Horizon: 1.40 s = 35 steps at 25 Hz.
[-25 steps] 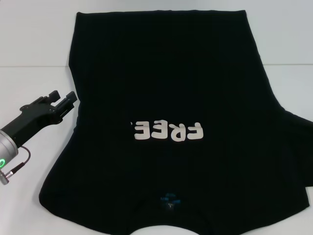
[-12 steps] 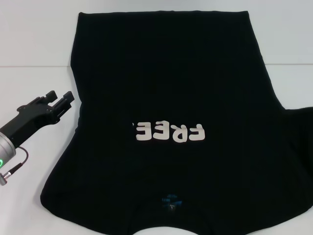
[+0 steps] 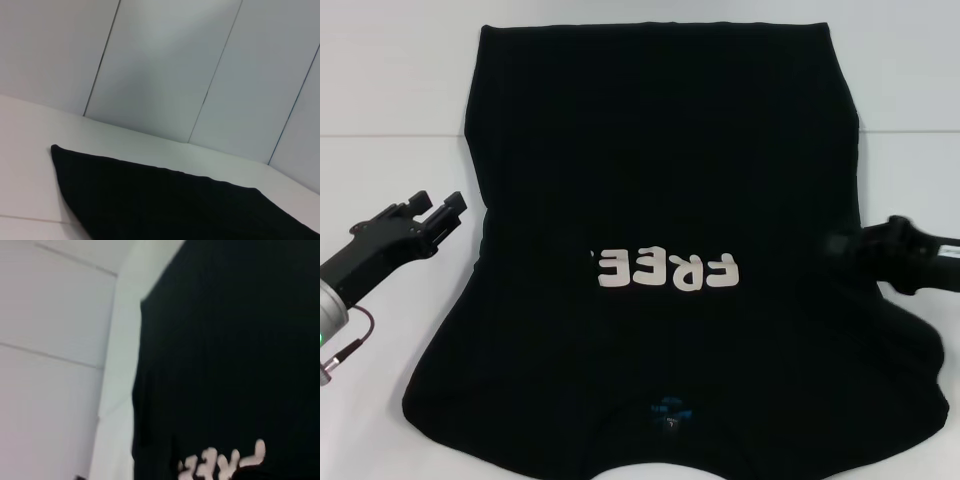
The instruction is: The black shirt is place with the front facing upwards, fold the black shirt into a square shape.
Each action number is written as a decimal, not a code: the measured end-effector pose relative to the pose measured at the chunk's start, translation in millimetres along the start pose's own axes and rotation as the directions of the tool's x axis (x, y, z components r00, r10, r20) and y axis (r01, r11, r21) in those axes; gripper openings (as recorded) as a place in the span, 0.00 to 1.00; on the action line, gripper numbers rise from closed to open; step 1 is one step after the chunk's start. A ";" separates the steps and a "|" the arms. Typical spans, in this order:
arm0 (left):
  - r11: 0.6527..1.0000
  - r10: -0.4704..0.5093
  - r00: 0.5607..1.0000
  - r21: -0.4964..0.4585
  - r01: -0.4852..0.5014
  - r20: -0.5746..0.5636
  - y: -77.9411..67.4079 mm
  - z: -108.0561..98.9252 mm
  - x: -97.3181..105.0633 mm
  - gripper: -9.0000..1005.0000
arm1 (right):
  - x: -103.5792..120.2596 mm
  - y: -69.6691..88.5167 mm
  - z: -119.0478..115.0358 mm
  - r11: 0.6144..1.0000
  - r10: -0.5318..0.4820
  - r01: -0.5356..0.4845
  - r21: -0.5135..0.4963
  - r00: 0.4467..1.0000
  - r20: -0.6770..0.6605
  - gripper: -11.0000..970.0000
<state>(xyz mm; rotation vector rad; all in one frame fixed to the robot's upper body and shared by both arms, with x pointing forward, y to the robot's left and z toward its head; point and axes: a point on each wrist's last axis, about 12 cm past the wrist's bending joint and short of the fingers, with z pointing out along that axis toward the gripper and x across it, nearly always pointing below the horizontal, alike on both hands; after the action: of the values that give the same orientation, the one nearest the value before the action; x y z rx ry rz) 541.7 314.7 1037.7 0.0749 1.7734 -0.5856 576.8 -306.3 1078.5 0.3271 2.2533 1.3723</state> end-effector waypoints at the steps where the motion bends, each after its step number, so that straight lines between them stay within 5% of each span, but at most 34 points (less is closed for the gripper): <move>1: 1.000 -0.001 1.000 -0.001 0.002 0.002 0.2 -0.3 -0.1 0.54 | 0.8 0.8 4.3 1.000 -0.004 0.005 0.010 1.000 -0.012 0.09; 15: 1.000 0.003 1.000 0.005 -0.003 0.006 -1.8 -0.4 1.3 0.54 | 9.3 9.0 38.1 0.997 -0.052 0.055 0.052 0.997 -0.061 0.11; 20: 1.000 0.003 1.000 0.007 -0.003 0.005 -2.1 -0.8 1.8 0.54 | 9.4 12.9 47.1 0.997 -0.056 0.059 0.053 0.997 -0.051 0.35; 27: 1.000 -0.002 1.000 0.004 0.002 -0.002 -2.0 -3.4 5.9 0.54 | 11.7 12.9 47.8 0.998 -0.043 0.044 0.034 0.998 -0.035 0.51; 31: 1.000 -0.001 1.000 0.004 0.001 -0.002 -2.1 -3.5 6.3 0.54 | 10.8 18.3 47.8 0.999 -0.043 0.042 -0.016 0.999 -0.019 0.61; 33: 1.000 -0.002 1.000 0.004 0.002 -0.003 -2.4 -3.4 6.8 0.54 | 9.0 24.6 47.4 0.996 -0.053 0.053 -0.070 0.999 -0.002 0.82; 35: 1.000 -0.003 1.000 0.002 0.003 -0.006 -2.8 -2.8 7.5 0.54 | 6.7 32.0 45.9 0.988 -0.067 0.069 -0.135 0.997 0.024 0.83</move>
<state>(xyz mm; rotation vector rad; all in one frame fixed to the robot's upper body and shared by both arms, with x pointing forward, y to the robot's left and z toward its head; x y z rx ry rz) 536.1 311.6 1032.2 0.0761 1.7788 -0.5899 593.2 -253.1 1087.3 0.2145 2.1220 1.4713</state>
